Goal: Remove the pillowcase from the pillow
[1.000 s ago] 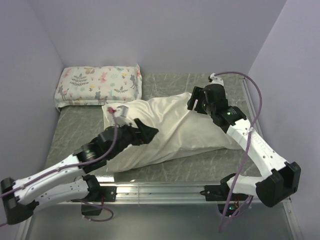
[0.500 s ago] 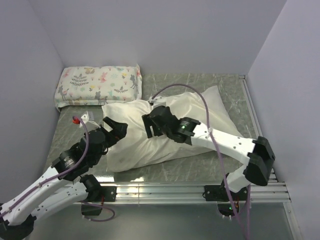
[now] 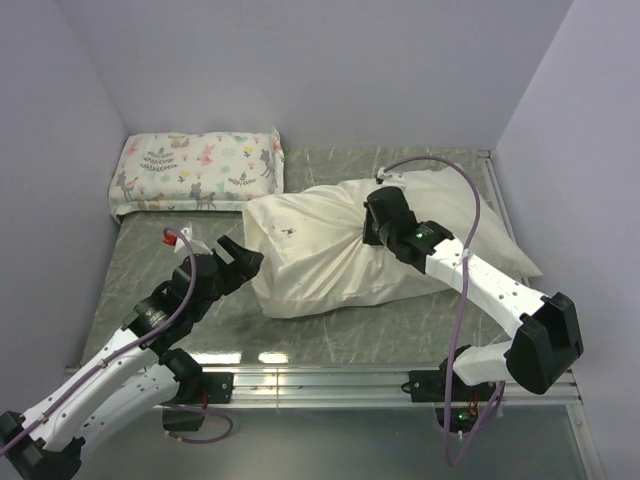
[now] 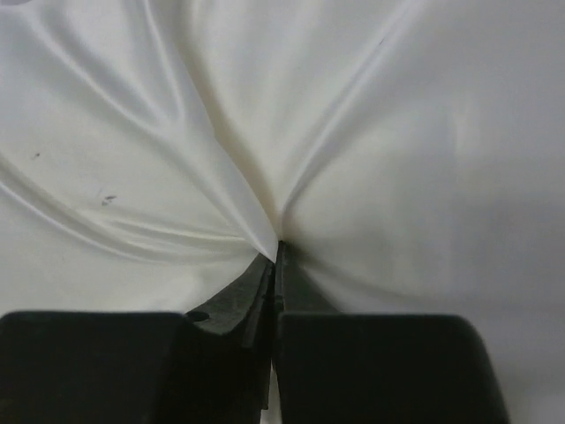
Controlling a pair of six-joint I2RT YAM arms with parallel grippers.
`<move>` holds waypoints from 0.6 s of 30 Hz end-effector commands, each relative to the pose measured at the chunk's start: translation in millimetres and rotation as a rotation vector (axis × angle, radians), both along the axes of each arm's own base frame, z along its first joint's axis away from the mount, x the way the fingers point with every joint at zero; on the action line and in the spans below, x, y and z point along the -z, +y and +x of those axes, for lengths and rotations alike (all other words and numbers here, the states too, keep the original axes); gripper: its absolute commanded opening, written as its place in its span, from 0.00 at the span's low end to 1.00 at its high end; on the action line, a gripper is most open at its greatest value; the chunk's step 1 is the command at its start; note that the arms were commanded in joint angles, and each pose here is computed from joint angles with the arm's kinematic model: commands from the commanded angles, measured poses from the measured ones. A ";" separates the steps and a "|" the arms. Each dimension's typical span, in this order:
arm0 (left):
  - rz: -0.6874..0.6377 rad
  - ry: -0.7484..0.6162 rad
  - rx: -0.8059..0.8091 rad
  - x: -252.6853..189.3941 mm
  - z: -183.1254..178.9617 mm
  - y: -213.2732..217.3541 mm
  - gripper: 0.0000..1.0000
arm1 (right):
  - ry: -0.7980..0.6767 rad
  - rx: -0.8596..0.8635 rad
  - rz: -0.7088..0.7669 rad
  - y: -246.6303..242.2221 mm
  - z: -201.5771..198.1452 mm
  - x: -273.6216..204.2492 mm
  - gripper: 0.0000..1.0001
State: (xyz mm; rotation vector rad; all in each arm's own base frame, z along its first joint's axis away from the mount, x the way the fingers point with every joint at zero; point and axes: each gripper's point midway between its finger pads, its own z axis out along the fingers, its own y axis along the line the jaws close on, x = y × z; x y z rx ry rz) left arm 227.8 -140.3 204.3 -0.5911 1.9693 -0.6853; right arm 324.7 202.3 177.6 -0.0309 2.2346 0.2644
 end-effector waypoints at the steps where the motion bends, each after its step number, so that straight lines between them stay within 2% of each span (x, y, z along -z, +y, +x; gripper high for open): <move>1: -0.081 0.004 0.086 8.3 1.2 -20.9 0.87 | 0.008 0.017 -0.043 -18.5 -2.6 7.0 0.04; 2: -0.122 -0.027 0.111 2.5 3.0 -28.7 0.85 | 0.017 0.015 -0.039 -19.7 -3.6 10.2 0.05; 4: -0.178 0.000 0.193 21.8 -5.9 -45.0 0.78 | 0.028 -0.009 -0.019 -13.8 -5.5 10.4 0.09; 5: -0.226 -0.036 0.217 15.8 -3.1 -53.3 0.78 | 0.033 -0.018 -0.011 -11.9 -6.0 10.2 0.10; 6: -0.225 0.009 0.254 35.3 -7.8 -60.1 0.78 | 0.041 -0.028 -0.004 -9.3 -7.6 10.4 0.14; 8: -0.262 -0.015 0.290 34.0 -5.8 -70.4 0.76 | 0.032 -0.040 0.017 -5.5 -8.7 2.9 0.20; 14: -0.312 0.007 0.355 49.9 -18.2 -87.4 0.61 | -0.033 -0.065 0.017 9.8 -20.9 -34.9 0.45; 15: -0.313 0.017 0.363 53.1 -21.4 -89.4 0.55 | -0.046 -0.104 0.013 24.2 -30.5 -41.3 0.52; 17: -0.320 0.033 0.406 55.6 -32.5 -99.2 0.51 | -0.070 -0.127 0.004 40.8 -36.8 -57.0 0.59; 18: -0.315 0.054 0.416 61.5 -37.2 -101.4 0.45 | -0.064 -0.179 -0.004 57.2 -50.4 -59.2 0.63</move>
